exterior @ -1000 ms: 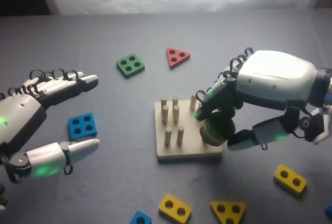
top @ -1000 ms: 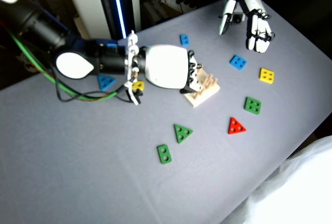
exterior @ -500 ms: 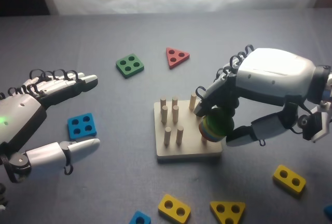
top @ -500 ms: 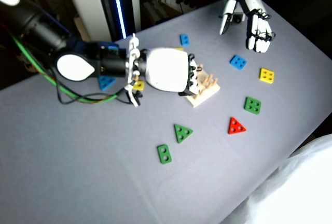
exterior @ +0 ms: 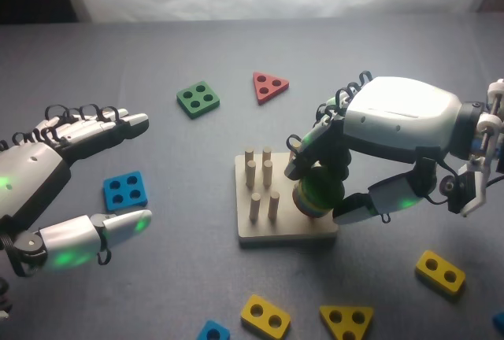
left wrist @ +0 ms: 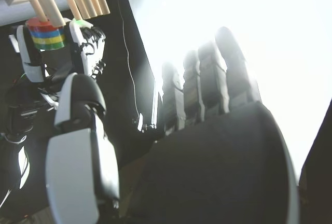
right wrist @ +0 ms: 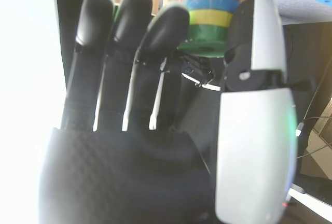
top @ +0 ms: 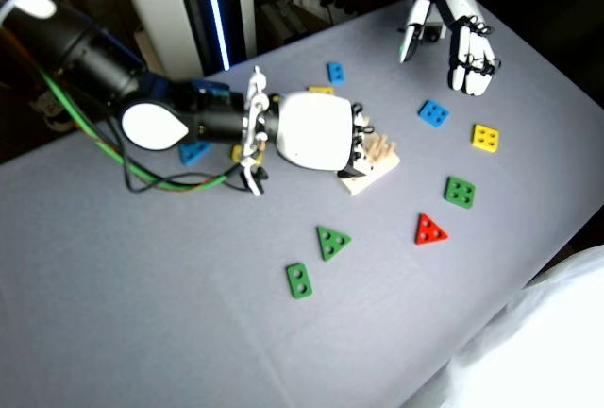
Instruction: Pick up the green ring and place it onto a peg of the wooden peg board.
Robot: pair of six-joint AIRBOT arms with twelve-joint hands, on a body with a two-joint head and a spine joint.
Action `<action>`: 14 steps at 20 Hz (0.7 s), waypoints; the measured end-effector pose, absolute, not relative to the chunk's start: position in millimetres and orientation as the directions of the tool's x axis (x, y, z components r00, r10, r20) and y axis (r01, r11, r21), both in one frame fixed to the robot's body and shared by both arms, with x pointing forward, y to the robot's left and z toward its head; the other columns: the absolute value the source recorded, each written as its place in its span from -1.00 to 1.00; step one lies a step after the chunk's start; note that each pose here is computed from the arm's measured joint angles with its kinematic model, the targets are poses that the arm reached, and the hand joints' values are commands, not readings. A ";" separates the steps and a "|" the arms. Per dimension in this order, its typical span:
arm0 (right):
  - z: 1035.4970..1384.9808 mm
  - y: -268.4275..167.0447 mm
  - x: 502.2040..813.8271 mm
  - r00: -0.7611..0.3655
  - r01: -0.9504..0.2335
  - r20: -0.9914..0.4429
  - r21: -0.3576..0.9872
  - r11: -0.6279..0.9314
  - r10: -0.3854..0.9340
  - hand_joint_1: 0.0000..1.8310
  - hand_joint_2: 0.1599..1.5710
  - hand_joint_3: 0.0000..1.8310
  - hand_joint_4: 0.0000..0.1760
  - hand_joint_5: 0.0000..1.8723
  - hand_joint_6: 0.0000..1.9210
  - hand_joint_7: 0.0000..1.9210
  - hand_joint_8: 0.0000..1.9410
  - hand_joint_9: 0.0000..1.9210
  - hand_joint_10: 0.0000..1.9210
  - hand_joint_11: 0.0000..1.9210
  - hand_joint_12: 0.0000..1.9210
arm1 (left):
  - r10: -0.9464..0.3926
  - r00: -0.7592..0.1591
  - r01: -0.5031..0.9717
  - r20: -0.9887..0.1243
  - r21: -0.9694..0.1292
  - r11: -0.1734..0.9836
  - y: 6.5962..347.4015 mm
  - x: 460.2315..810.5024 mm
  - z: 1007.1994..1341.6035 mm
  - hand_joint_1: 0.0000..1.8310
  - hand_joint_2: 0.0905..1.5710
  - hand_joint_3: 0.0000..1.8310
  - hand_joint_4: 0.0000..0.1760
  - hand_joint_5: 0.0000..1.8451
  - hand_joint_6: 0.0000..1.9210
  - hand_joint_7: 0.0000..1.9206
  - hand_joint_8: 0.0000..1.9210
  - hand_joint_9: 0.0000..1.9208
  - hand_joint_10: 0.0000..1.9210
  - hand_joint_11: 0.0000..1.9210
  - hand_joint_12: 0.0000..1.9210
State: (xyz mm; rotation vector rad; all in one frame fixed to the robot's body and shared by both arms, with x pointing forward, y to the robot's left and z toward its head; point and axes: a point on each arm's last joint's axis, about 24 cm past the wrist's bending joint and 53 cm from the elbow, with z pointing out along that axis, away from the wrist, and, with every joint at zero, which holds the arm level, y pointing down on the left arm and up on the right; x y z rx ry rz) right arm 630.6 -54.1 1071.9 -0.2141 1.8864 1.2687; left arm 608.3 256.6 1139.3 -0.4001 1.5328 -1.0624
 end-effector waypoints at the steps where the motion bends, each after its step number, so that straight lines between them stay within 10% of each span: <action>1: 1071.9 -54.1 630.6 -0.639 -0.549 -0.711 0.688 0.475 0.292 0.41 0.26 -1.00 -1.00 0.37 -0.75 0.13 0.12 -0.05 0.32 -0.35 0.68 | -0.750 -0.272 0.302 -0.603 -0.793 0.529 256.6 608.3 1139.4 -0.19 0.37 -1.00 -0.34 -0.59 -1.00 -0.69 -1.00 -0.73 -0.99 -1.00 -0.31; 3: 1071.8 -54.1 630.7 -0.640 -0.548 -0.711 0.689 0.475 0.293 0.36 0.30 -1.00 -1.00 0.07 -0.09 0.18 -0.13 -0.05 0.01 -0.36 0.54 | -0.750 -0.272 0.302 -0.603 -0.793 0.529 256.6 608.3 1139.4 -0.21 0.37 -1.00 -0.32 -0.59 -1.00 -0.69 -1.00 -0.73 -1.00 -1.00 -0.31; 4: 1071.6 -54.2 630.7 -0.640 -0.547 -0.711 0.689 0.476 0.292 0.34 0.37 -1.00 -1.00 -0.06 0.04 0.07 0.09 -0.12 -0.11 -0.44 0.47 | -0.750 -0.272 0.302 -0.603 -0.794 0.528 256.6 608.3 1139.4 -0.21 0.36 -1.00 -0.24 -0.59 -1.00 -0.68 -1.00 -0.72 -0.99 -1.00 -0.26; 5: 1071.4 -54.3 630.8 -0.640 -0.547 -0.710 0.689 0.476 0.292 0.44 0.36 -1.00 -1.00 -0.18 -0.47 0.00 0.09 -0.18 -0.15 -0.48 0.47 | -0.751 -0.272 0.301 -0.602 -0.794 0.528 256.7 608.3 1139.4 -0.21 0.36 -1.00 -0.15 -0.59 -1.00 -0.69 -1.00 -0.72 -0.99 -1.00 -0.25; 7: 1069.8 -54.1 630.1 -0.641 -0.549 -0.713 0.684 0.480 0.283 0.19 0.21 -1.00 -1.00 -0.21 -0.93 -0.23 -0.68 -0.34 -0.33 -0.60 0.37 | -0.751 -0.272 0.301 -0.602 -0.794 0.528 256.6 608.3 1139.2 -0.20 0.36 -1.00 -0.26 -0.59 -1.00 -0.68 -1.00 -0.73 -1.00 -1.00 -0.27; 10: 1069.5 -54.7 630.9 -0.642 -0.545 -0.711 0.686 0.482 0.287 0.19 0.16 -1.00 -1.00 -0.27 -1.00 -0.29 -0.98 -0.34 -0.81 -0.73 0.04 | -0.752 -0.271 0.300 -0.601 -0.795 0.527 256.9 608.4 1139.4 -0.21 0.37 -1.00 -0.38 -0.59 -1.00 -0.70 -1.00 -0.75 -1.00 -1.00 -0.34; 14: 1073.3 -55.4 631.1 -0.644 -0.535 -0.701 0.699 0.474 0.307 0.15 0.23 -1.00 -1.00 -0.29 -1.00 -0.29 -1.00 -0.31 -0.87 -0.75 0.10 | -0.755 -0.273 0.299 -0.596 -0.799 0.522 256.7 608.3 1139.3 -0.22 0.37 -1.00 -0.29 -0.59 -1.00 -0.69 -1.00 -0.74 -1.00 -1.00 -0.31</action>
